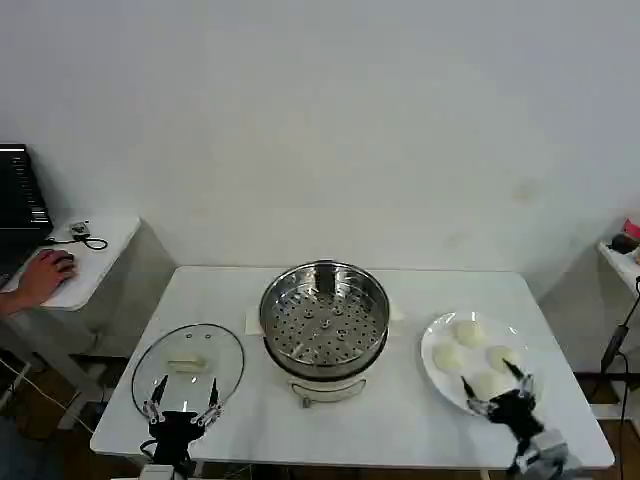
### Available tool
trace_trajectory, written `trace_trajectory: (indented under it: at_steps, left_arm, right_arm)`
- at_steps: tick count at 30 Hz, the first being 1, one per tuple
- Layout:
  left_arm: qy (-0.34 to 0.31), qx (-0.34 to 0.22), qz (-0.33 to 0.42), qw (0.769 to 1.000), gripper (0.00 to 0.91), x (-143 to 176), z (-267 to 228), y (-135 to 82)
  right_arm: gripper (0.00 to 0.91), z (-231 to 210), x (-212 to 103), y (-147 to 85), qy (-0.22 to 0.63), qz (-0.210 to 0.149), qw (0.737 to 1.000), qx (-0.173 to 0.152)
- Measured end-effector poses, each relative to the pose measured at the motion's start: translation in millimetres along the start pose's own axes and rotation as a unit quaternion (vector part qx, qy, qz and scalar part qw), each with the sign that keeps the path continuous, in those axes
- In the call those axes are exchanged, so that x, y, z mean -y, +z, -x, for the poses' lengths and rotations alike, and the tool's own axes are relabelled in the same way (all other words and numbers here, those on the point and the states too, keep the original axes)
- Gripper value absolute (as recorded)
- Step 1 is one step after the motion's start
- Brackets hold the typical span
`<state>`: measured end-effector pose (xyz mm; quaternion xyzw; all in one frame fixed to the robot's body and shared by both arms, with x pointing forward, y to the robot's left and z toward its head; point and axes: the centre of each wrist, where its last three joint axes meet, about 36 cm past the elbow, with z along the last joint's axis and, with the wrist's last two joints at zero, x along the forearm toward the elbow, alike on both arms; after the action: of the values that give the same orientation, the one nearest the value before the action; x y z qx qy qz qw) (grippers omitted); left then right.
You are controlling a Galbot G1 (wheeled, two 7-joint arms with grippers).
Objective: Take steamed baozi put them in steamer then cover it.
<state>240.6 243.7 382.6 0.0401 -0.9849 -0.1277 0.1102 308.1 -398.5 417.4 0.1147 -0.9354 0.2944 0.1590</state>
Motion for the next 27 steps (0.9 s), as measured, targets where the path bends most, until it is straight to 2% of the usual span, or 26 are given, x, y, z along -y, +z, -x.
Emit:
trace_trajectory:
  at_steps: [6, 13, 19, 27]
  left_arm:
    - [0.002, -0.004, 0.013, 1.000, 0.907, 1, 2, 5]
    - [-0.005, -0.007, 0.026, 1.000, 0.907, -1, 0, 10]
    - [-0.014, -0.006, 0.036, 0.999, 0.907, -2, -4, 13]
    - [-0.032, 0.003, 0.042, 0.999, 0.907, -2, -5, 10]
  right_arm:
    - [0.907, 33, 72, -15, -0.060, -0.137, 0.988, -0.024]
    - [0.907, 87, 136, -41, -0.150, -0.268, 0.950, -0.048]
    - [0.907, 135, 166, -59, -0.232, -0.339, 0.908, -0.079]
    - [0.907, 190, 181, -74, -0.308, -0.385, 0.861, -0.125]
